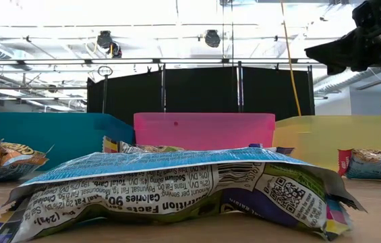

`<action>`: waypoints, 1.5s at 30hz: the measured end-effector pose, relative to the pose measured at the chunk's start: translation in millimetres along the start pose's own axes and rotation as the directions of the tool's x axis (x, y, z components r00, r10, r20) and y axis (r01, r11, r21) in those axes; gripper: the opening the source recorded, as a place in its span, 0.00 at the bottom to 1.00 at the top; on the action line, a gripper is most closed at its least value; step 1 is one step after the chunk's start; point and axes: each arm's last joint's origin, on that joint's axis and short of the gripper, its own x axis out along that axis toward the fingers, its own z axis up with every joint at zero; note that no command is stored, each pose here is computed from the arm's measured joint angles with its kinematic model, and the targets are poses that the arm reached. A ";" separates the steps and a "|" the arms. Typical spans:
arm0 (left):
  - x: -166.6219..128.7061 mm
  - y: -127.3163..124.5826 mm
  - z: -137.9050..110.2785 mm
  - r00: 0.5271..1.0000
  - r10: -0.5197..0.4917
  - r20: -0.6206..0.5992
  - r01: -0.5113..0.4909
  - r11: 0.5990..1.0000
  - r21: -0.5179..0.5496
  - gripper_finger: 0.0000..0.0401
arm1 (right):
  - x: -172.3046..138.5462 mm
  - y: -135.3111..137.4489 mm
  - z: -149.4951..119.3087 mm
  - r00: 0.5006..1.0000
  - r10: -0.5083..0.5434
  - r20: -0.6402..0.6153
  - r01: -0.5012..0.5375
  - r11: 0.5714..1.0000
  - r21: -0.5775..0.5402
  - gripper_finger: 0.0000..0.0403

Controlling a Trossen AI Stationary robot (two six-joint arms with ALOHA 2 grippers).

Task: Pick and place Granola Bars by type
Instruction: Put the bottom green granola bar into the blue bin

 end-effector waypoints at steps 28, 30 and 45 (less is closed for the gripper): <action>-80.6 5.6 23.7 0.984 -0.139 0.114 0.113 0.971 0.211 0.14 | 0.0 0.3 -2.2 1.000 0.003 -0.021 -0.003 1.000 -0.003 0.00; -94.5 16.3 35.4 0.984 -0.075 0.164 0.041 0.979 0.199 0.12 | 0.0 0.3 -2.2 1.000 0.003 -0.021 -0.003 1.000 -0.004 0.00; -44.4 137.5 120.7 0.944 0.313 0.103 -0.328 0.927 0.183 0.10 | 0.0 0.4 -2.9 1.000 0.004 -0.029 -0.004 1.000 -0.015 0.00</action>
